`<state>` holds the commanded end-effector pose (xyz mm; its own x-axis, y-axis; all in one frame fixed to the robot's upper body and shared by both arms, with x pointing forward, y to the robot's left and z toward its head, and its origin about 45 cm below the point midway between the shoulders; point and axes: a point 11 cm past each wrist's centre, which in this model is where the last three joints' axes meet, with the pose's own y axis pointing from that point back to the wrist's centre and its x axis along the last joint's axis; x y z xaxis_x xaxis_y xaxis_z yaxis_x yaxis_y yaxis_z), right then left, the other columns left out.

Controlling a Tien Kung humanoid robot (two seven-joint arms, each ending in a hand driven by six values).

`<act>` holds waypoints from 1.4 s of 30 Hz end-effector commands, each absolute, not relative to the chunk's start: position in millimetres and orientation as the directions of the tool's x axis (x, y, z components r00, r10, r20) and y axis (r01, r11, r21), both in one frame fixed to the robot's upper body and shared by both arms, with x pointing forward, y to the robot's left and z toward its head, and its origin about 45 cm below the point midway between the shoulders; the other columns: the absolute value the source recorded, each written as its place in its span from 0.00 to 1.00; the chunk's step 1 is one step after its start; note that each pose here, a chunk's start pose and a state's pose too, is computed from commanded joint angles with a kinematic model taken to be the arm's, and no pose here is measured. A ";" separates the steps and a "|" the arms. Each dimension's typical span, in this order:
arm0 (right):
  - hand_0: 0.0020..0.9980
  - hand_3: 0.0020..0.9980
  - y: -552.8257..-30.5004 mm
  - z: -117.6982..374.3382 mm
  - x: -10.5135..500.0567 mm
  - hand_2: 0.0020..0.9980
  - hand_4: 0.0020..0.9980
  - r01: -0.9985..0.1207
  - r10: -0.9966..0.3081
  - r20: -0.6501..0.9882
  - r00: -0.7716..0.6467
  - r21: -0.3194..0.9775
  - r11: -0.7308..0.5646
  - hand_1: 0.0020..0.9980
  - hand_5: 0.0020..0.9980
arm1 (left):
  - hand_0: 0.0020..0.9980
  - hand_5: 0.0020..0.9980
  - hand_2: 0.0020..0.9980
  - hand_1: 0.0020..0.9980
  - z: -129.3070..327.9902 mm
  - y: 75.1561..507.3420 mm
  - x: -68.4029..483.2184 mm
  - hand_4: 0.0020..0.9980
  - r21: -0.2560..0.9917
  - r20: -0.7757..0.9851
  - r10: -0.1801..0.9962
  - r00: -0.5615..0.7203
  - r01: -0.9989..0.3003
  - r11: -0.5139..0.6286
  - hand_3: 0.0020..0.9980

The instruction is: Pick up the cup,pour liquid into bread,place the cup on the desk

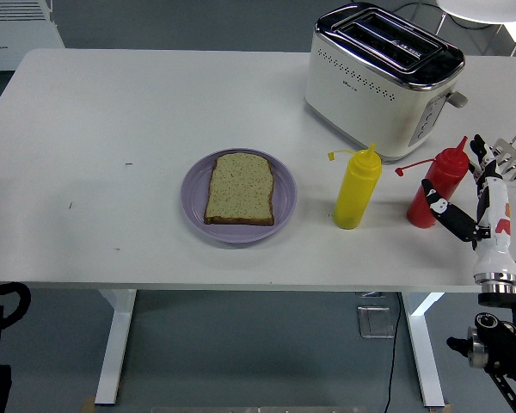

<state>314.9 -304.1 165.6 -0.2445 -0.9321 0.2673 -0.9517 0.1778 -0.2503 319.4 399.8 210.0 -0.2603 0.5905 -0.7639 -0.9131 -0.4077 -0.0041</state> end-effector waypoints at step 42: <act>0.86 0.82 -373.6 196.7 298.9 0.81 0.67 -0.921 -0.701 -0.665 -0.257 -0.050 0.386 0.77 0.53 | 0.81 1.00 0.73 0.74 209.4 397.2 320.4 0.49 -0.002 -0.762 0.595 -0.258 -0.917 -0.400 0.72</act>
<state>298.9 -373.6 196.7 -0.2574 -0.7007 -0.6654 -0.9213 0.3857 -0.0497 320.4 397.2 209.4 -0.2575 0.5947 -0.7616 -0.9167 -0.3996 -0.0021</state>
